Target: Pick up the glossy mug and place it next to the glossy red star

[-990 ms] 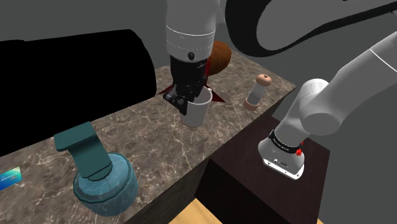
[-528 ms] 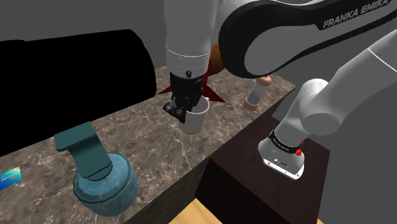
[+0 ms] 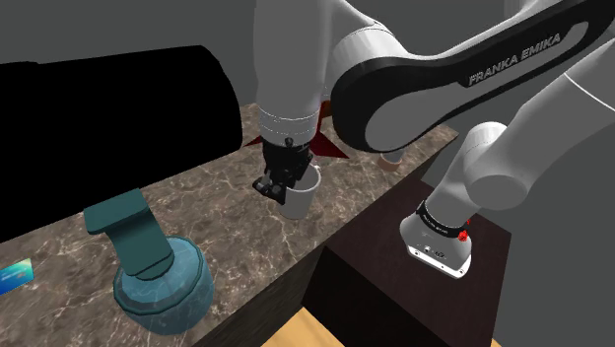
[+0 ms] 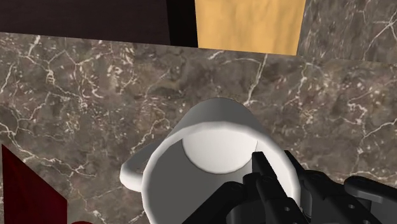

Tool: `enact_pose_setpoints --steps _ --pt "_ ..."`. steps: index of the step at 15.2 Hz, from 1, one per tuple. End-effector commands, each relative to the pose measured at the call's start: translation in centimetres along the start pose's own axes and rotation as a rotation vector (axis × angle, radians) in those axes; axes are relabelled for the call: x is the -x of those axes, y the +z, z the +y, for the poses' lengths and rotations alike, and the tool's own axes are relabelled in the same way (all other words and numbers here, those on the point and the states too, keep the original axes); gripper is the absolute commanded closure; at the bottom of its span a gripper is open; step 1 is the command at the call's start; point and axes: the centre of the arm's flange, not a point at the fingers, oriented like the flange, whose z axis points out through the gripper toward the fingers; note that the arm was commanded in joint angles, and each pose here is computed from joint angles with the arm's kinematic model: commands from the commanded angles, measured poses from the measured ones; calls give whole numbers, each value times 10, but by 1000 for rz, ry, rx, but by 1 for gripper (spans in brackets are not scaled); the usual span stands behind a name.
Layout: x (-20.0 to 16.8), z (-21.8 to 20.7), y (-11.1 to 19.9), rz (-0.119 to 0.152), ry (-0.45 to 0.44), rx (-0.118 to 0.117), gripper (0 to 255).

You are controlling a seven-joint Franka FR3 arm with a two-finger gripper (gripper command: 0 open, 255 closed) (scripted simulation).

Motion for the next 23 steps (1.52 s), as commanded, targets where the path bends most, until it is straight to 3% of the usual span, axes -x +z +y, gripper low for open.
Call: enact_pose_setpoints --steps 1,11,19,20,23 --pt "-1 2 13 0 0 0 255" --pt "-2 -1 65 0 0 0 255" --pt "-2 -1 65 0 0 0 255" --pt "-2 -1 65 0 0 0 0" --pt "-2 -1 65 0 0 0 0"
